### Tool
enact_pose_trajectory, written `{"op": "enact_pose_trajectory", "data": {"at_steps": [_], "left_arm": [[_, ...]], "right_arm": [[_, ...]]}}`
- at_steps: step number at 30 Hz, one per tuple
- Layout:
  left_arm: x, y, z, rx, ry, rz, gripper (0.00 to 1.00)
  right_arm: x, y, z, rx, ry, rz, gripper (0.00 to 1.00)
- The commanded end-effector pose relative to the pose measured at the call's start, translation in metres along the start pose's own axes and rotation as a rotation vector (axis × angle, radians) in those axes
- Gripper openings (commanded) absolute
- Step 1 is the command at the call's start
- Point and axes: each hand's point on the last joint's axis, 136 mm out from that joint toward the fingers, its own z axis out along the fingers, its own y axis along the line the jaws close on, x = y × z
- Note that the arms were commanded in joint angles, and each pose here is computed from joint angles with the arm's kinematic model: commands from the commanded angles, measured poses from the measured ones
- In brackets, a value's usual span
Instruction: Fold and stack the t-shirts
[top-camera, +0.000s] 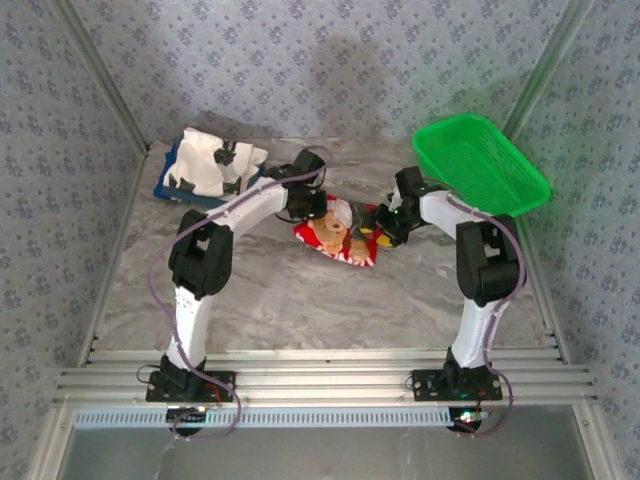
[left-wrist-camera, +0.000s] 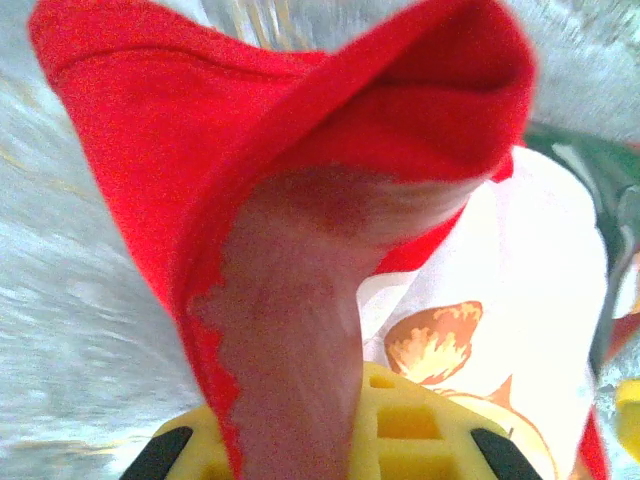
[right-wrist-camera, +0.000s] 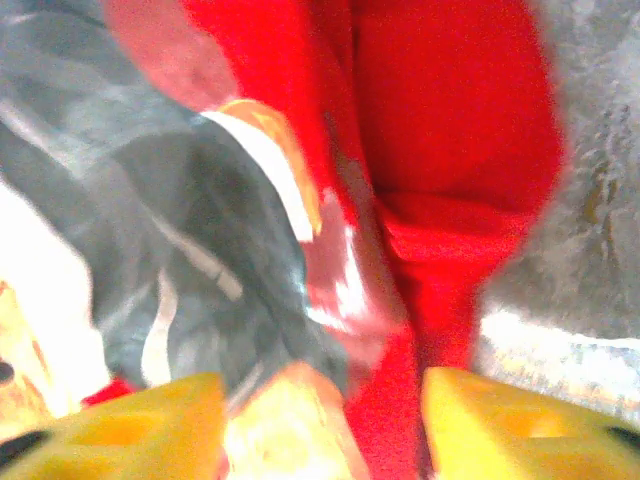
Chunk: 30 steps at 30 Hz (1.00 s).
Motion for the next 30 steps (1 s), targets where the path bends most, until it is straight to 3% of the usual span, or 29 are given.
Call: {"op": "enact_pose_trajectory", "data": {"at_steps": [1,4,9,15,30], "left_arm": [[-0.032,0.01,-0.062,-0.076,-0.097,0.162,0.0],[-0.052,0.01,-0.08,-0.1,-0.142,0.243,0.0],[-0.084,0.004,-0.103,-0.126,-0.224,0.354,0.0],[-0.11,0.008,-0.12,-0.173,-0.246,0.428,0.0],[-0.167,0.051,-0.205,-0.098,-0.406,0.34,0.0]], "right_arm": [[-0.004,0.041,-0.048,-0.119,-0.097,-0.134,0.75],[0.001,0.062,-0.077,-0.18,-0.155,-0.211,0.87],[0.013,0.077,-0.103,-0.234,-0.198,-0.262,0.93],[0.022,0.083,-0.117,-0.26,-0.232,-0.29,0.99],[0.04,0.068,-0.107,-0.234,-0.204,-0.272,1.0]]}}
